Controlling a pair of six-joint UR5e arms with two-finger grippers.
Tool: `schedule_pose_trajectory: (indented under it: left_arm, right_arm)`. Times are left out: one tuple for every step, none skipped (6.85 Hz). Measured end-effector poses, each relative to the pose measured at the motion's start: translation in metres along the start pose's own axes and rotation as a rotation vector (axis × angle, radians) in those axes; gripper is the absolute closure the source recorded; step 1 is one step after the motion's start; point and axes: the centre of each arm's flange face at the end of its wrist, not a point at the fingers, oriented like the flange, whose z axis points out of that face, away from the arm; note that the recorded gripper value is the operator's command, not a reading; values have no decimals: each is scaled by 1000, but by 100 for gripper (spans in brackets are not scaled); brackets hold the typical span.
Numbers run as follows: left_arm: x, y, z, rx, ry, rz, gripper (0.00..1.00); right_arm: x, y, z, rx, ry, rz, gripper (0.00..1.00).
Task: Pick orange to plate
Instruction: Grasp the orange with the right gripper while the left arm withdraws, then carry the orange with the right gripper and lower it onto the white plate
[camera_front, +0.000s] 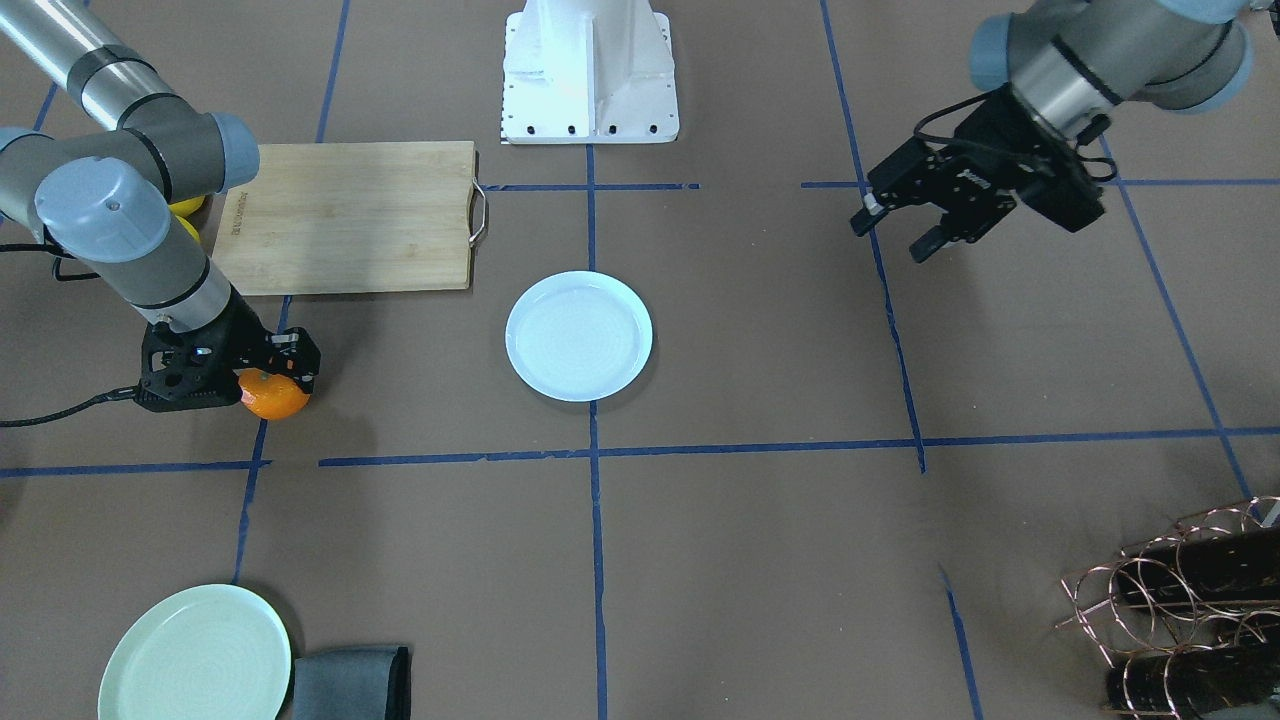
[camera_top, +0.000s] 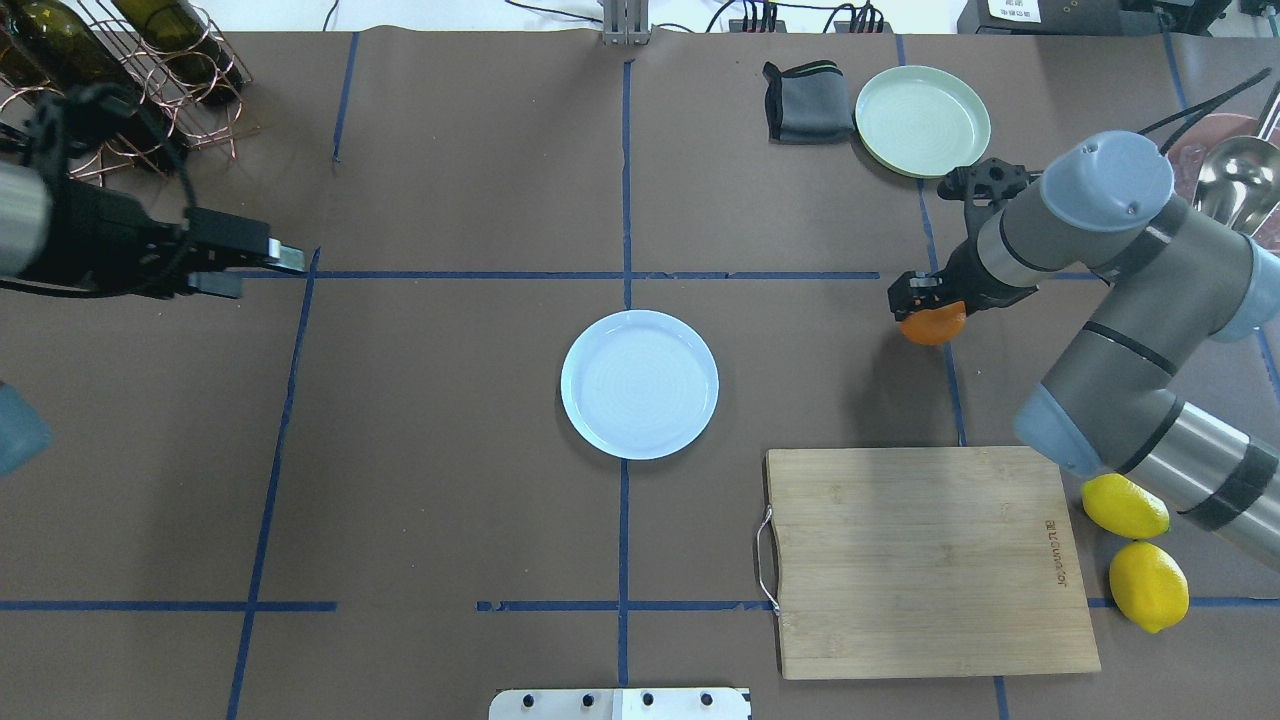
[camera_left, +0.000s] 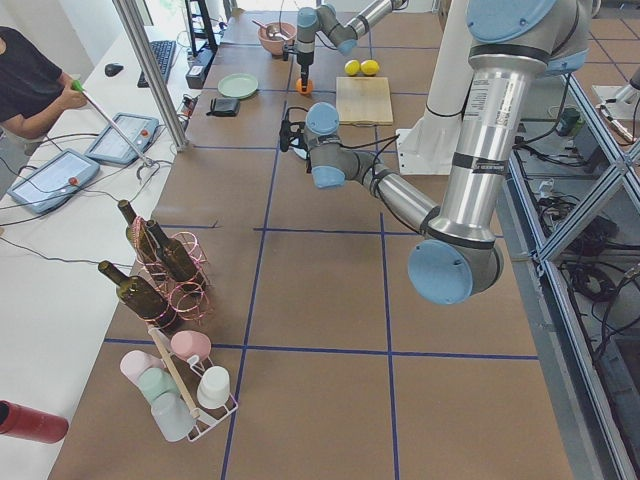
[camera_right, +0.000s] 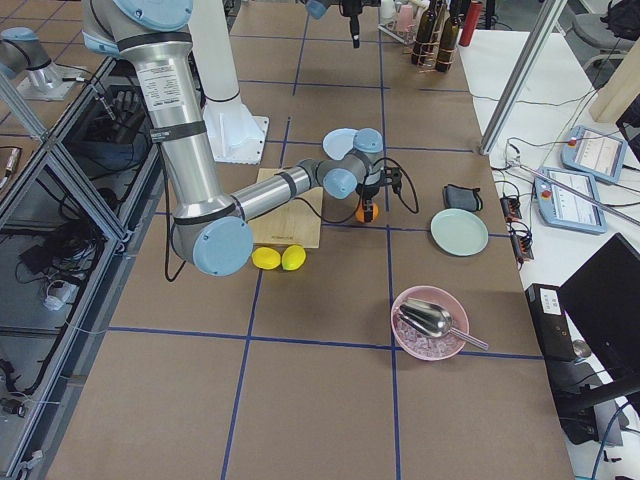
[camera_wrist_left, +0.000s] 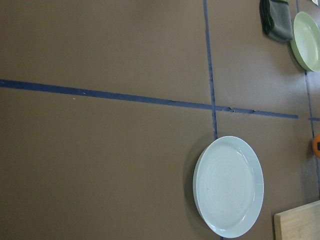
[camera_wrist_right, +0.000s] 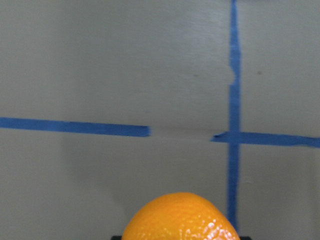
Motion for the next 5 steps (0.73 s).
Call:
schedule_pose_trajectory:
  left_arm:
    - [-34, -2, -37, 34, -37, 51, 1]
    - [-70, 1, -66, 62, -86, 125, 1]
    - [-101, 2, -91, 85, -133, 197, 1]
    - [-122, 4, -109, 99, -166, 249, 0]
    - [-137, 4, -124, 115, -191, 282, 0]
  right_arm:
    - [-56, -3, -16, 5, -55, 57, 100]
    - [-113, 4, -26, -3, -104, 114, 100]
    - [-166, 21, -28, -7, -140, 157, 100]
    - [-206, 40, -23, -3, -156, 178, 100]
    - [-237, 55, -11, -1, -156, 190, 98]
